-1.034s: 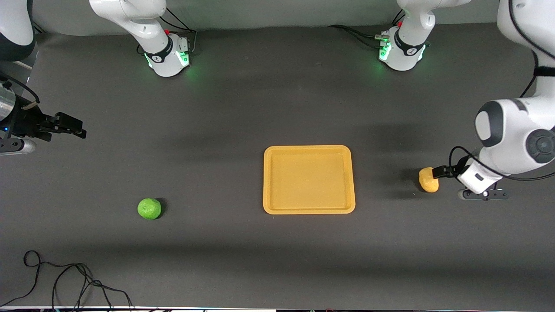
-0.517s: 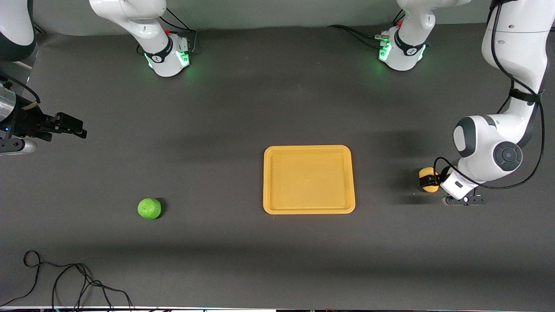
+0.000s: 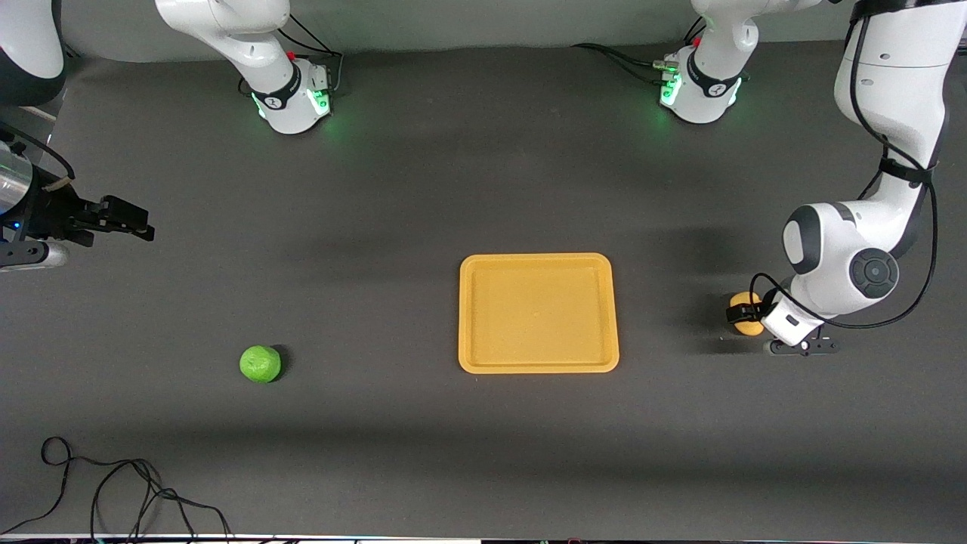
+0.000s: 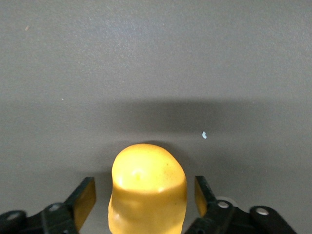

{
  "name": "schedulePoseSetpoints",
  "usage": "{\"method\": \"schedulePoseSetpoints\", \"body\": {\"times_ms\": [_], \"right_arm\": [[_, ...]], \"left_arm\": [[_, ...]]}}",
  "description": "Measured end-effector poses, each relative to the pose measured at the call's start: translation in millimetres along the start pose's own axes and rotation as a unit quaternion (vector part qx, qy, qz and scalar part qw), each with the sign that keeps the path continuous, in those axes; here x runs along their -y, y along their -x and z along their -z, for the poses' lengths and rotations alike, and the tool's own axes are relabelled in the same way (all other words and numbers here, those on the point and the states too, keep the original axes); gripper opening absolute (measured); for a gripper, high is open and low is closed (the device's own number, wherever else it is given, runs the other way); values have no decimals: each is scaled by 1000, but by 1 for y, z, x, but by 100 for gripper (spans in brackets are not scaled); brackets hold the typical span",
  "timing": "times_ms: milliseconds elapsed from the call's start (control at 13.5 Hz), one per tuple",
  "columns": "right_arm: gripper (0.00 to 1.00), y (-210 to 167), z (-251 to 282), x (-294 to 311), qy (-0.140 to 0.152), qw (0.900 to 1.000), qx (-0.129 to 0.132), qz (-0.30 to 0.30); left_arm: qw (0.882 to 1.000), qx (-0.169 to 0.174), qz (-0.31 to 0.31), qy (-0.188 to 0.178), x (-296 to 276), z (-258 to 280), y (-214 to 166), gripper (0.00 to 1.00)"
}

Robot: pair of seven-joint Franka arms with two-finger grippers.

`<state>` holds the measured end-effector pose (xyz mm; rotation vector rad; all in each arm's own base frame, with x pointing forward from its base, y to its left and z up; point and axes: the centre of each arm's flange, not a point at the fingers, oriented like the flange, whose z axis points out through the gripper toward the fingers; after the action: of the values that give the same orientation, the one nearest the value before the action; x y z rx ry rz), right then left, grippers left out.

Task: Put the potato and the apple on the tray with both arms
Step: 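Close the left gripper on the yellow potato, then carry the potato with the left gripper onto the yellow tray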

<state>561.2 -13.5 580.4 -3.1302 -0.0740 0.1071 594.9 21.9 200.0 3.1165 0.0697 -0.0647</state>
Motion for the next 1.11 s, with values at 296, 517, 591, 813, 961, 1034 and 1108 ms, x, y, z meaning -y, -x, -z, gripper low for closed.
{"method": "schedulePoseSetpoints", "body": {"times_ms": [296, 517, 591, 813, 961, 1034, 1108], "right_arm": [[100, 0, 0, 1, 0, 1000, 0, 1], [100, -2, 0, 11, 1, 1000, -4, 10], [100, -2, 0, 14, 1, 1000, -6, 12], [100, -4, -1, 17, 1, 1000, -6, 14], [100, -4, -1, 17, 1, 1000, -6, 15], [100, -4, -1, 17, 1, 1000, -6, 15], [100, -4, -1, 17, 1, 1000, -7, 15]], "left_arm": [[1000, -9, 5, 0, 0, 5, -1, 59], [1000, -5, 7, 1, -4, 29, 0, 59], [1000, -1, 10, 1, -8, 45, 2, 59], [1000, 20, 23, 1, -39, 98, 13, 59], [999, 37, 33, -3, -82, 131, 22, 59], [998, 40, 40, -7, -110, 143, 25, 59], [998, 39, 48, -9, -143, 152, 28, 59]]}}
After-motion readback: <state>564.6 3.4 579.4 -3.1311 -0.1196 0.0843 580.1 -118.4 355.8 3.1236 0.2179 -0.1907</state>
